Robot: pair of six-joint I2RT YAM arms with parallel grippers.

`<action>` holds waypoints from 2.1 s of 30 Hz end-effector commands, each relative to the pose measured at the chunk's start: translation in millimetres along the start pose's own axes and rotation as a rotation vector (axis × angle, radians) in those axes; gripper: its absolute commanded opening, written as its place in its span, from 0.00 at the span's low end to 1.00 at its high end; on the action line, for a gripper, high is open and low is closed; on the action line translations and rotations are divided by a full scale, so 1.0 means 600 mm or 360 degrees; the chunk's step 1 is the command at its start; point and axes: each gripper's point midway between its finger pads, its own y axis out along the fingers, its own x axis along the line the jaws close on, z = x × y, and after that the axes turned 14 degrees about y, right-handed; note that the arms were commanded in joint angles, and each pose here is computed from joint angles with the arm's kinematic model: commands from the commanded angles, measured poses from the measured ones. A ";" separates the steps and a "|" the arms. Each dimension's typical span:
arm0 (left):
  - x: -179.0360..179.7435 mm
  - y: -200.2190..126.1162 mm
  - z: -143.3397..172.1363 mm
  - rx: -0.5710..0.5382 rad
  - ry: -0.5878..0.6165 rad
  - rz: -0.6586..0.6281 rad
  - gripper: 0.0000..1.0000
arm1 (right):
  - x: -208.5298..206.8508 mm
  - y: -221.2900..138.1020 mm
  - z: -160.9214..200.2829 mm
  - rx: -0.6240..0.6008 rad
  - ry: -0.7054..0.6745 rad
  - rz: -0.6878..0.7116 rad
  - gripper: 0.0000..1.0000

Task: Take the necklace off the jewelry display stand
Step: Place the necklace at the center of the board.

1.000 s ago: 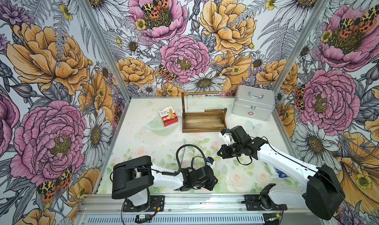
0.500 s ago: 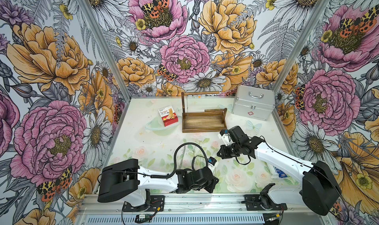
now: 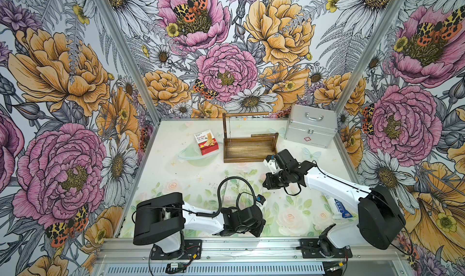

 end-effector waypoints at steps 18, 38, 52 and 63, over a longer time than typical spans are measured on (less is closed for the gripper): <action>0.016 0.005 -0.050 -0.0113 -0.0081 -0.0014 0.00 | 0.014 0.022 -0.047 -0.0045 0.0007 0.0046 0.00; 0.022 0.032 -0.023 0.0005 -0.0106 -0.0004 0.00 | 0.002 0.041 -0.058 -0.0024 0.0034 0.0091 0.00; 0.034 0.020 0.012 0.0058 -0.0157 -0.0005 0.00 | -0.010 0.048 -0.085 -0.0066 0.0078 0.0150 0.00; 0.037 0.013 0.020 0.0060 -0.0169 -0.0005 0.00 | -0.018 0.068 -0.115 -0.0101 0.0100 0.0232 0.00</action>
